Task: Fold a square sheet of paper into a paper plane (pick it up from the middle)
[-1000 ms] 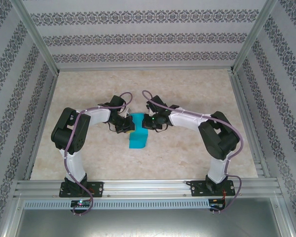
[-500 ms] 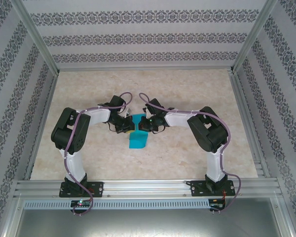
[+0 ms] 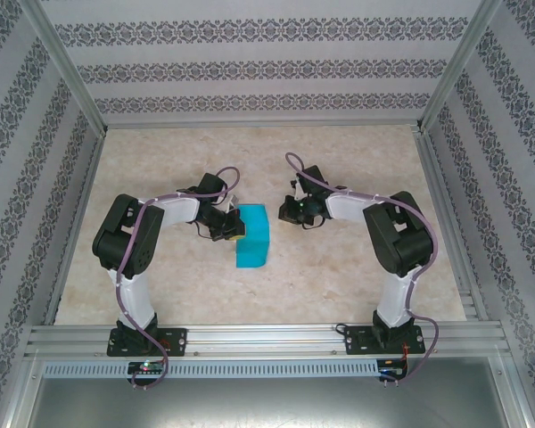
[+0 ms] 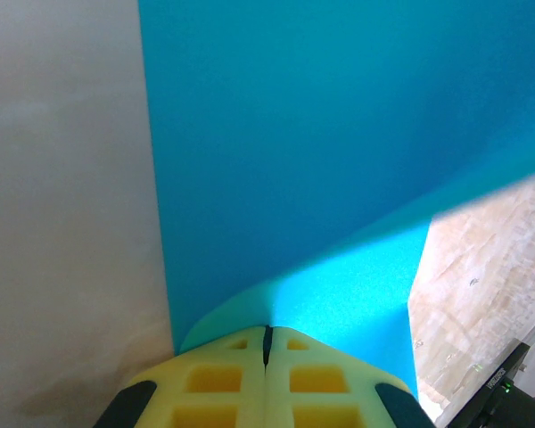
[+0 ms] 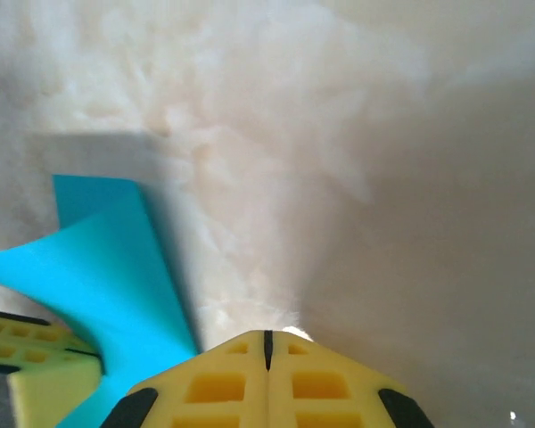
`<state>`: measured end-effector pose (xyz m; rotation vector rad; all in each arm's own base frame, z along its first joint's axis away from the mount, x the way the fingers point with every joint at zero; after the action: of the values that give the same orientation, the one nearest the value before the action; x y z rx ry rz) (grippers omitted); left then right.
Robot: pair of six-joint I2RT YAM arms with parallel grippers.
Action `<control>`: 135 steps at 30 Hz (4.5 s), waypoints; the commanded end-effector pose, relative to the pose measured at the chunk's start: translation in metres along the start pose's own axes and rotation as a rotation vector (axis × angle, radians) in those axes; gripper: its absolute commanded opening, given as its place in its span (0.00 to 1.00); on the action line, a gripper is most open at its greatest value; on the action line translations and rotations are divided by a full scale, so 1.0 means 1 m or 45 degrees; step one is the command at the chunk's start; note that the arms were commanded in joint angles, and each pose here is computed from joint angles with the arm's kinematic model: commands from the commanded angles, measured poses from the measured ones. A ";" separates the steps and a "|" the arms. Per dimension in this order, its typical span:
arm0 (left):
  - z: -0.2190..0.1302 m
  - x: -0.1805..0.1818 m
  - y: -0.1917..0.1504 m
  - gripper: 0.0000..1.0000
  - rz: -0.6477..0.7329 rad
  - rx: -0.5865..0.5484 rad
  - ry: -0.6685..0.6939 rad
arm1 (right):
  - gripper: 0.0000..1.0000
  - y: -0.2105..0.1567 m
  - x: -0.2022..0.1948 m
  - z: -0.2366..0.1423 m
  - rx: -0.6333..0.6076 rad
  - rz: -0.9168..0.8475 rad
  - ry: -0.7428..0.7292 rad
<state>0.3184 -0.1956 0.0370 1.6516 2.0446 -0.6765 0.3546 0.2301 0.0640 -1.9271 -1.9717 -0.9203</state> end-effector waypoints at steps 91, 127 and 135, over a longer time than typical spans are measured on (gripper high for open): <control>0.037 0.115 -0.053 0.00 -0.242 0.169 0.540 | 0.00 -0.107 0.023 0.030 0.353 0.038 0.085; 0.040 0.119 -0.053 0.00 -0.314 0.112 0.524 | 0.00 -0.130 0.041 0.028 0.412 -0.064 0.105; 0.039 0.121 -0.052 0.00 -0.311 0.104 0.542 | 0.00 -0.163 0.014 0.009 0.447 -0.052 0.084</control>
<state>0.3193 -0.1992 0.0336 1.5583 2.0273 -0.7151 0.2320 0.2868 0.0438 -1.6055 -1.9882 -0.7821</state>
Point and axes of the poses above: each hand's point on the last joint's axis, 136 mm out from that joint toward the fingers, its own z axis out along the fingers, its own x axis along the line the jaws close on, y = z × x, the point moved 4 cm from there along -z, back along the fingers, and after that the axes turned 6 degrees about -z, right-handed, at the moved point
